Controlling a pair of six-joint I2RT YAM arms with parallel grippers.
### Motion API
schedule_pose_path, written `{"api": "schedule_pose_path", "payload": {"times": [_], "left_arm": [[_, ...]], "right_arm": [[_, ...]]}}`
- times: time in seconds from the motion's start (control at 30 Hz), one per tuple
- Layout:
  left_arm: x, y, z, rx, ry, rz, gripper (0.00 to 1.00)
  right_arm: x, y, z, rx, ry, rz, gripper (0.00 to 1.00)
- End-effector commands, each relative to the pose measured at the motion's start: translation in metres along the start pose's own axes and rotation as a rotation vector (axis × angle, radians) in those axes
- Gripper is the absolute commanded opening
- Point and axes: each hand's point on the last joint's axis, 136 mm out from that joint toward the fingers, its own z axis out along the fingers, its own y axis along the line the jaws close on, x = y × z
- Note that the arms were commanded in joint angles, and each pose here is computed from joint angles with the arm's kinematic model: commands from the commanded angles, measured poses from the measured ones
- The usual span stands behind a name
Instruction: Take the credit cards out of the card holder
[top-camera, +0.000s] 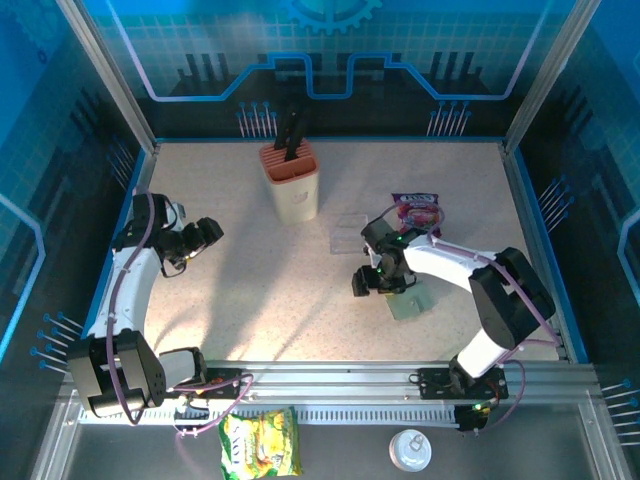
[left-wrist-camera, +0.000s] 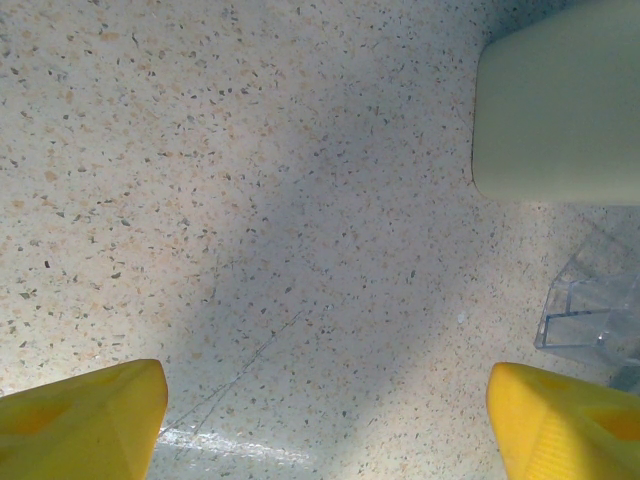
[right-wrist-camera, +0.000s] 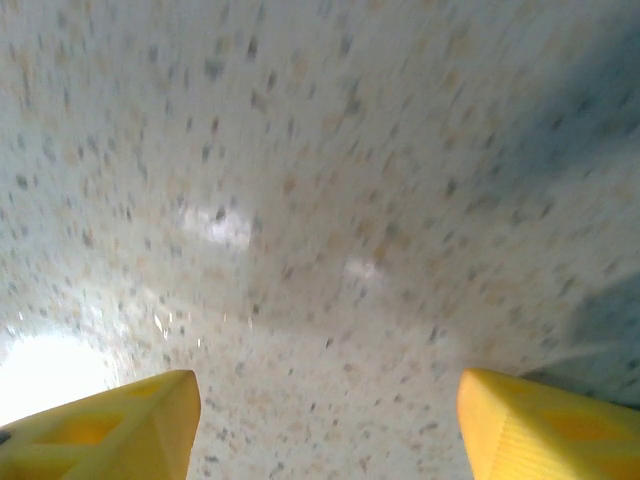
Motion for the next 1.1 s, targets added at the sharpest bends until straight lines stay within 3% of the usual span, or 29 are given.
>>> {"api": "schedule_pose_path", "payload": {"times": [0.0, 0.2, 0.33, 0.5, 0.7, 1.07], "left_arm": [[0.000, 0.006, 0.003, -0.013, 0.004, 0.013, 0.84], [0.000, 0.006, 0.003, -0.012, 0.006, 0.011, 0.84], [0.000, 0.006, 0.004, -0.012, 0.009, 0.011, 0.84], [0.000, 0.006, 0.004, -0.010, 0.009, 0.012, 0.84], [0.000, 0.005, 0.004, -0.009, 0.011, 0.012, 0.84], [0.000, 0.006, 0.004, -0.014, 0.009, 0.012, 0.84]], "right_arm": [[0.034, -0.005, -0.009, 0.033, 0.069, 0.028, 0.69], [0.062, -0.030, -0.028, 0.097, 0.048, 0.070, 0.73], [0.057, -0.048, -0.050, 0.122, -0.022, 0.120, 0.77], [0.046, -0.083, -0.064, 0.175, -0.095, 0.247, 0.91], [0.034, -0.101, -0.051, 0.193, -0.099, 0.358, 0.99], [0.015, -0.100, -0.014, 0.172, -0.071, 0.447, 0.97]]}}
